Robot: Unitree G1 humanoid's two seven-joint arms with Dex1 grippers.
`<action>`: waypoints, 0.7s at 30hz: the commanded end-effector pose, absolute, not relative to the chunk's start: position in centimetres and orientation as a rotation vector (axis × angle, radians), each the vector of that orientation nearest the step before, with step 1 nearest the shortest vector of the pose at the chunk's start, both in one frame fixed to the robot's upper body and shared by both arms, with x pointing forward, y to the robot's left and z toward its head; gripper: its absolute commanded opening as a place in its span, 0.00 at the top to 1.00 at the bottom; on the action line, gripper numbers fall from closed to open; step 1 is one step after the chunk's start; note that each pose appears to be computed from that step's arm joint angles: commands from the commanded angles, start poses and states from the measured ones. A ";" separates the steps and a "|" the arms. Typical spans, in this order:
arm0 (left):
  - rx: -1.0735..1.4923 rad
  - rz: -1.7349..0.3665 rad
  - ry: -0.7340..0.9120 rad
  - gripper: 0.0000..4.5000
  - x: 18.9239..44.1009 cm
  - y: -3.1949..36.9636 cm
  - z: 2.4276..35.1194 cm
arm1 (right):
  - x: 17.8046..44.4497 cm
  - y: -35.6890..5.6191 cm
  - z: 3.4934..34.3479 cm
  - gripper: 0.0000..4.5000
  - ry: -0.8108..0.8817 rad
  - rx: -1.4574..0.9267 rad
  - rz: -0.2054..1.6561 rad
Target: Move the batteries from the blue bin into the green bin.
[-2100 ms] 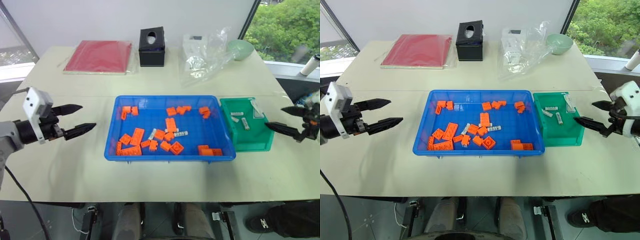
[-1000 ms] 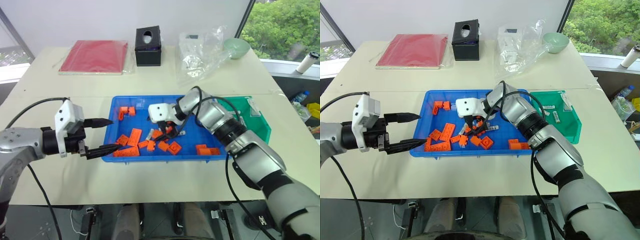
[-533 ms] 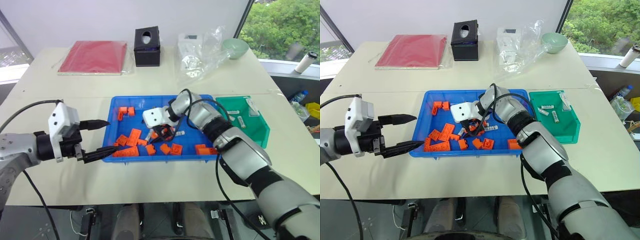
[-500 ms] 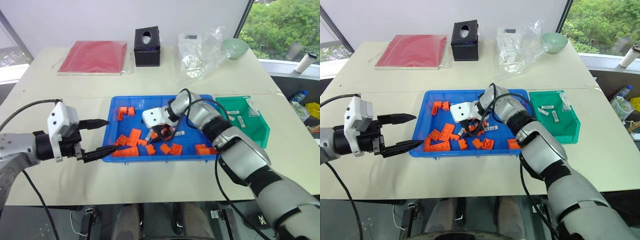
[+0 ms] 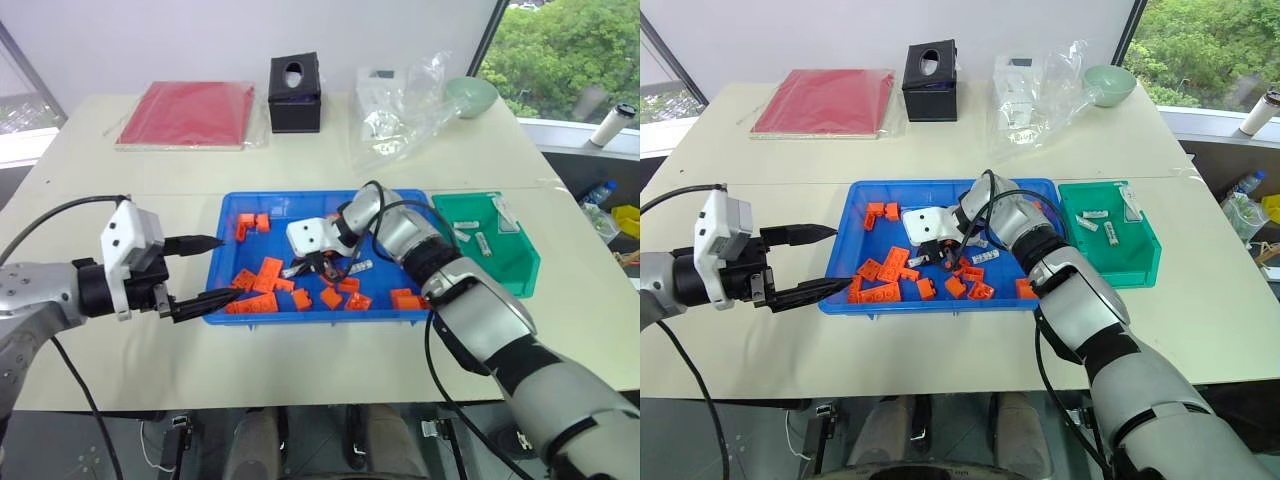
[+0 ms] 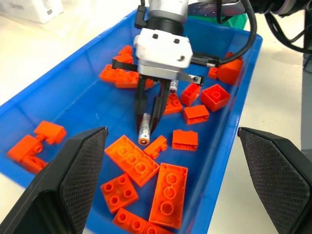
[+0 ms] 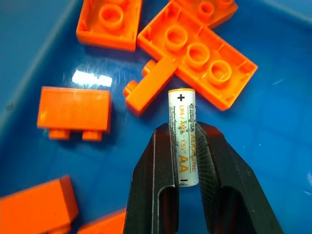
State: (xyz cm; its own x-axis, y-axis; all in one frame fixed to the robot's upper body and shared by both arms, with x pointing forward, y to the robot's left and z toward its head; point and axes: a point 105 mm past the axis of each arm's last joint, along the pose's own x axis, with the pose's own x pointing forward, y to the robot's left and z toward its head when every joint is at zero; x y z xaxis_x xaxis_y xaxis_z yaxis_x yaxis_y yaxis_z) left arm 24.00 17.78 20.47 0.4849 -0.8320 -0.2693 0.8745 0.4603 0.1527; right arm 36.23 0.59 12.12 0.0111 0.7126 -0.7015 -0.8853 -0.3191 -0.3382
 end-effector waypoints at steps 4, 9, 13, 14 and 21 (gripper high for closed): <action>0.282 -1.105 0.140 0.00 24.6 17.2 20.8 | 37.7 -1.8 21.6 1.00 0.014 -0.692 1.277; 0.267 -1.145 0.135 0.00 25.2 16.6 20.6 | 37.1 -10.1 26.7 1.00 0.042 -0.497 0.913; 0.261 -1.181 0.136 0.00 25.8 16.3 20.4 | 35.2 -18.5 26.5 1.00 0.156 -0.472 0.621; 0.261 -1.187 0.136 0.00 26.0 16.2 20.4 | 34.6 -20.1 26.1 1.00 0.186 -0.475 0.567; 0.263 -1.239 0.119 0.00 26.9 15.2 20.4 | 31.9 -26.3 22.3 1.00 0.356 -0.456 0.338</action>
State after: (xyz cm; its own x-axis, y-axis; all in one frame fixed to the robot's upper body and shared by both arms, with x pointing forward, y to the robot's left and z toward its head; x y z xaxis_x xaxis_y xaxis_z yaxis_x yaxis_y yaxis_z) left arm 26.87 15.48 19.88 0.3353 -0.9123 -0.2351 0.9420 0.3202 0.1006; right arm 32.29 -26.02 20.78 0.8536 0.2554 -0.4540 -0.4252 0.8450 -0.3242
